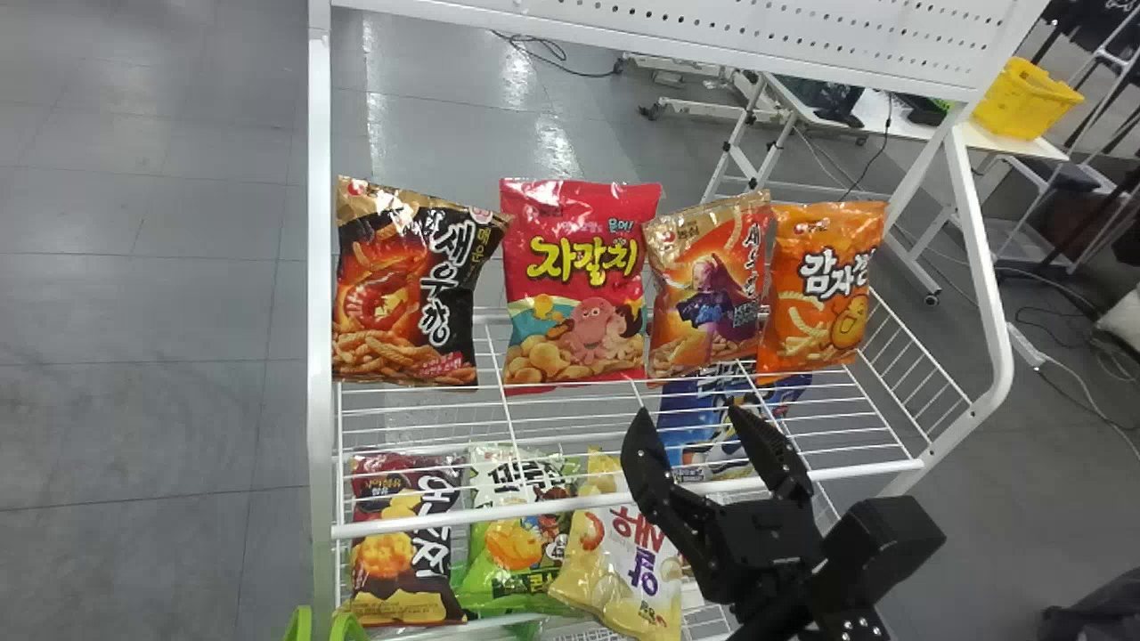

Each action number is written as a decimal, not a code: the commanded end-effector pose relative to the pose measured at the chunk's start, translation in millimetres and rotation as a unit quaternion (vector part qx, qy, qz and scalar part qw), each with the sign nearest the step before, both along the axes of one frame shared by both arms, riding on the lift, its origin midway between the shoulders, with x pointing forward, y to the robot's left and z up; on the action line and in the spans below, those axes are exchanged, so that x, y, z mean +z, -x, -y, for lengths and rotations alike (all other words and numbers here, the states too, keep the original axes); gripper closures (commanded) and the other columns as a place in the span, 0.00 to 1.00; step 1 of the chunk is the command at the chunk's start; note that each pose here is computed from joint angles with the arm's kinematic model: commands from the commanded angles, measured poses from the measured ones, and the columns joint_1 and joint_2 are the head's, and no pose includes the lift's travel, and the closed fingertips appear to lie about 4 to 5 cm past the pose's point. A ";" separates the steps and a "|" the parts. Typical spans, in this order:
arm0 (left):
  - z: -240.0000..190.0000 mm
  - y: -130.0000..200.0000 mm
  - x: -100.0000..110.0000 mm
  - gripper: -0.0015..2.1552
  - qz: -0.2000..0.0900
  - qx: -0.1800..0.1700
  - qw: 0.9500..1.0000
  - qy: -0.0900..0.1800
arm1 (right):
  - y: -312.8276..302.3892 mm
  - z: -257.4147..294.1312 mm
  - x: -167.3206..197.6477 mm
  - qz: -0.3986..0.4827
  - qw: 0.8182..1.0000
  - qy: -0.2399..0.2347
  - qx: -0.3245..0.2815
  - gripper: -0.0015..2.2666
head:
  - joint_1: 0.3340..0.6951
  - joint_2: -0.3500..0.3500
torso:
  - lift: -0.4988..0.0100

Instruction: Hold basket handle with left hand then pick spicy shrimp crackers with right hand and place into basket

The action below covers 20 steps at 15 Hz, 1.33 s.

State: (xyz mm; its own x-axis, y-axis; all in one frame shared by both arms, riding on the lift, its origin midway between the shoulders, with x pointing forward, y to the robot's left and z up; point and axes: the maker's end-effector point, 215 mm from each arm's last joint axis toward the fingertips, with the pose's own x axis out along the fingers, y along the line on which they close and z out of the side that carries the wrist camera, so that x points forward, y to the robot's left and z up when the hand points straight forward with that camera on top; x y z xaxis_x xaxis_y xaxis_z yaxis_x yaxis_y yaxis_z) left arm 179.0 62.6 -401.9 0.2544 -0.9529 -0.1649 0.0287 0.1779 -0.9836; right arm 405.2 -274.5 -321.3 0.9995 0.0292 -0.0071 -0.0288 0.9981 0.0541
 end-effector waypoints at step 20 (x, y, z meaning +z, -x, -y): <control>-3.0 -1.1 -1.5 0.87 -0.001 0.006 1.000 -0.007 | -46.5 -74.7 -4.6 -0.021 0.999 -0.004 0.048 0.04 | 1.00 0.07 | 0.91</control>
